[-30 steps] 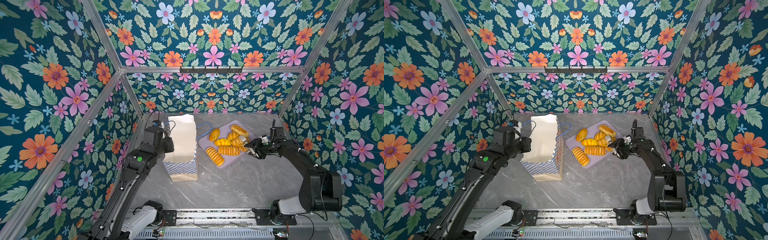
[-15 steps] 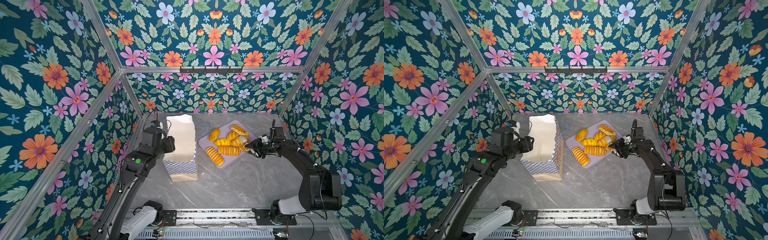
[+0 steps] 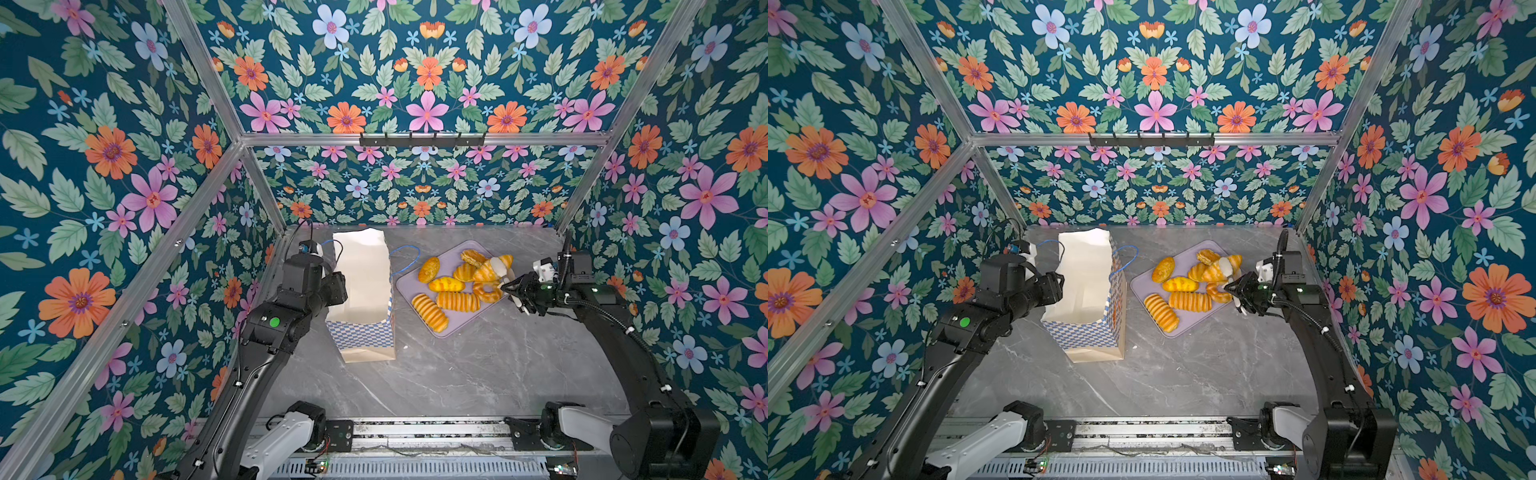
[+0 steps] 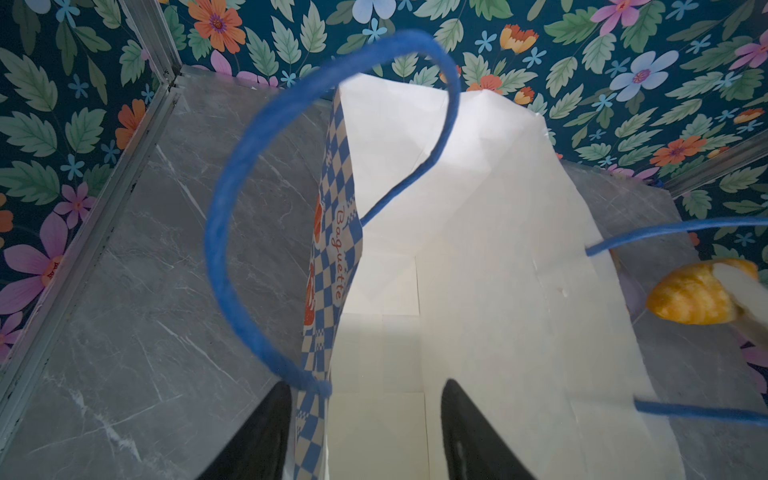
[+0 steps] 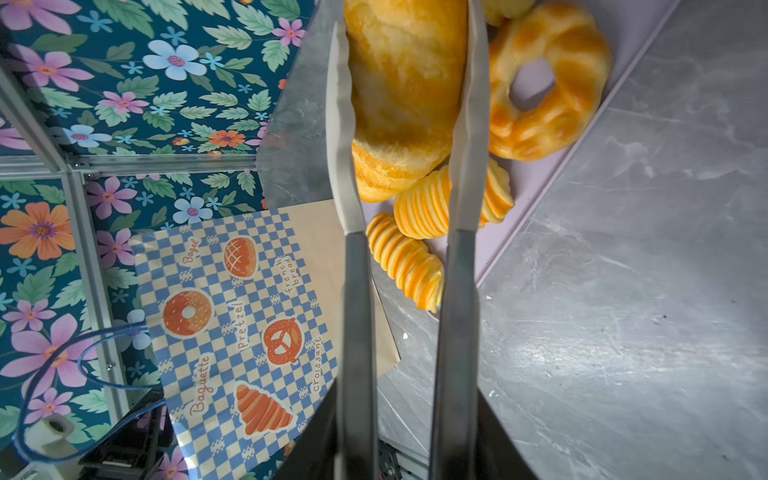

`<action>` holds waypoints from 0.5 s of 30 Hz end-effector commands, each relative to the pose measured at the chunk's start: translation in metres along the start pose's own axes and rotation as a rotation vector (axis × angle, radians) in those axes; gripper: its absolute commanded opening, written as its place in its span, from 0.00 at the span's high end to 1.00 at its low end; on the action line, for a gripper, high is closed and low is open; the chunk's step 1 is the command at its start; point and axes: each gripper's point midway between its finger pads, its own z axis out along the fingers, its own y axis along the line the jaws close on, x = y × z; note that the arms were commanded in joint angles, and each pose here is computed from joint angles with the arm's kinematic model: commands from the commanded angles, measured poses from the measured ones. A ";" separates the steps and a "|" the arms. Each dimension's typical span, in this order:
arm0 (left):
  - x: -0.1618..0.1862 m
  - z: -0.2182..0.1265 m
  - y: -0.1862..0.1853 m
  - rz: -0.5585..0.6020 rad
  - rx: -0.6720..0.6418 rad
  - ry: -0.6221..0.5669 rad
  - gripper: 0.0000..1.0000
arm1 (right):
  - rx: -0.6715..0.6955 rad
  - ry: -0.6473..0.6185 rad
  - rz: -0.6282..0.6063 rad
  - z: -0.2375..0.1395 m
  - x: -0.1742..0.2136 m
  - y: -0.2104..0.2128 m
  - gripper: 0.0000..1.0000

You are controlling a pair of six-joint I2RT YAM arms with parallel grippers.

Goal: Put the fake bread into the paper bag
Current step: 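Lift the croissant with the tongs and carry it over the paper bag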

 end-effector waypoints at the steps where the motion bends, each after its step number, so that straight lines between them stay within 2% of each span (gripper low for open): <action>1: 0.001 0.002 0.004 0.002 -0.024 0.006 0.43 | 0.017 -0.037 -0.104 -0.015 0.001 0.018 0.62; 4: 0.006 0.006 0.006 0.007 -0.037 0.023 0.43 | -0.001 -0.051 -0.197 -0.026 0.006 0.048 0.64; 10: 0.001 -0.003 0.008 0.001 -0.045 0.006 0.20 | -0.106 -0.081 -0.349 -0.048 0.016 0.113 0.65; 15: -0.002 -0.010 0.014 0.011 -0.083 0.017 0.16 | -0.210 -0.095 -0.511 -0.063 0.036 0.174 0.65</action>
